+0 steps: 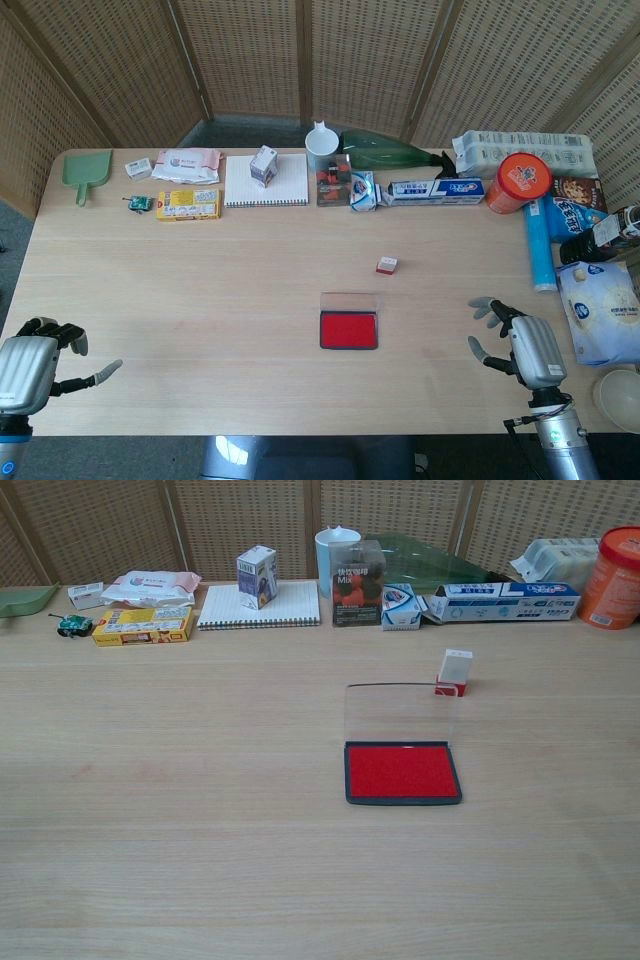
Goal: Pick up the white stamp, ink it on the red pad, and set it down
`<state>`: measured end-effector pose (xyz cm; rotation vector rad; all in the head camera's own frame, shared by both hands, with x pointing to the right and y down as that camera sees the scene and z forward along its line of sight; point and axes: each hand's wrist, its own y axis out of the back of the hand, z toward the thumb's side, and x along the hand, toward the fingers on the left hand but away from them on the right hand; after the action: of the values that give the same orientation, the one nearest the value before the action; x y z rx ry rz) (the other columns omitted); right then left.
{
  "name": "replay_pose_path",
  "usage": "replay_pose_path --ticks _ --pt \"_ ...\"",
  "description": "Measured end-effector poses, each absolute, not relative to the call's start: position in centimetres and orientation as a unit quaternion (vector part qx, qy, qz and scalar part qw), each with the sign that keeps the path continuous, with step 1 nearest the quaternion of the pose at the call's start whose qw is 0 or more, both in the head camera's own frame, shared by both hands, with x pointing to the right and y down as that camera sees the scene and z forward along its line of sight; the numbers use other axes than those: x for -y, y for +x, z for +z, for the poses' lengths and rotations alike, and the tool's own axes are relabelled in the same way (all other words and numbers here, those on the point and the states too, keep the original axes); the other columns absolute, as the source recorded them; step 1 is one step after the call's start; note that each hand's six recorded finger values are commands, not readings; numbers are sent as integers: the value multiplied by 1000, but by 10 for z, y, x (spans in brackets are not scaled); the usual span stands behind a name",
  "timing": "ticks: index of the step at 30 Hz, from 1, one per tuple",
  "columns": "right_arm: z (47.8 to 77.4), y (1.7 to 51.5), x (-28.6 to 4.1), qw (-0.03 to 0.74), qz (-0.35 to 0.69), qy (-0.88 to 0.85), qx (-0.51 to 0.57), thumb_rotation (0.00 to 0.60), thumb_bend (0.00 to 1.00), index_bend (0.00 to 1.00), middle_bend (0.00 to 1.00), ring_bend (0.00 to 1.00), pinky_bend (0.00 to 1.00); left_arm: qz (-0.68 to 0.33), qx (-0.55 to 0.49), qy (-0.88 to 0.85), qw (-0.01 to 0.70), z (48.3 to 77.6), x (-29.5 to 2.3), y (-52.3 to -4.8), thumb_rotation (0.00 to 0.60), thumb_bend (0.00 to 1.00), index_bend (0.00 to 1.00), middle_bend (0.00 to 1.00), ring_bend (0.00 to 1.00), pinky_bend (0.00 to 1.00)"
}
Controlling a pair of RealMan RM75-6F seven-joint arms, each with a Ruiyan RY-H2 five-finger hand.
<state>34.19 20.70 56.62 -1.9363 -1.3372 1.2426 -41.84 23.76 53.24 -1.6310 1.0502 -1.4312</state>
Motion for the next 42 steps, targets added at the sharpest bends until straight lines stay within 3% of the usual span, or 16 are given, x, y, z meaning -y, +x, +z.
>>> replay_pose_path --ticks 14,18,23,26,33,42 --pt "569 337 -200 234 437 -716 492 600 358 321 447 535 560 -555 -409 -629 359 529 -240 -420 267 58 635 606 534 306" --pt "565 329 -187 240 416 -723 497 600 356 321 547 681 642 -554 -408 -630 360 529 -239 -419 266 57 636 605 533 306" --pt "560 313 -162 245 384 -736 501 600 350 324 754 915 849 -553 -405 -634 358 533 -238 -418 263 57 636 605 533 306" --pt "557 298 -142 249 365 -745 500 600 349 345 850 1000 957 -554 -402 -636 357 536 -236 -419 262 57 635 606 534 305" --pt "572 263 -104 231 365 -771 467 600 349 400 988 1000 1000 -559 -400 -633 356 542 -232 -424 266 57 636 605 533 305" --pt "611 234 -63 216 433 -772 411 600 350 419 1000 1000 1000 -567 -390 -640 343 559 -230 -425 264 56 636 605 533 306"
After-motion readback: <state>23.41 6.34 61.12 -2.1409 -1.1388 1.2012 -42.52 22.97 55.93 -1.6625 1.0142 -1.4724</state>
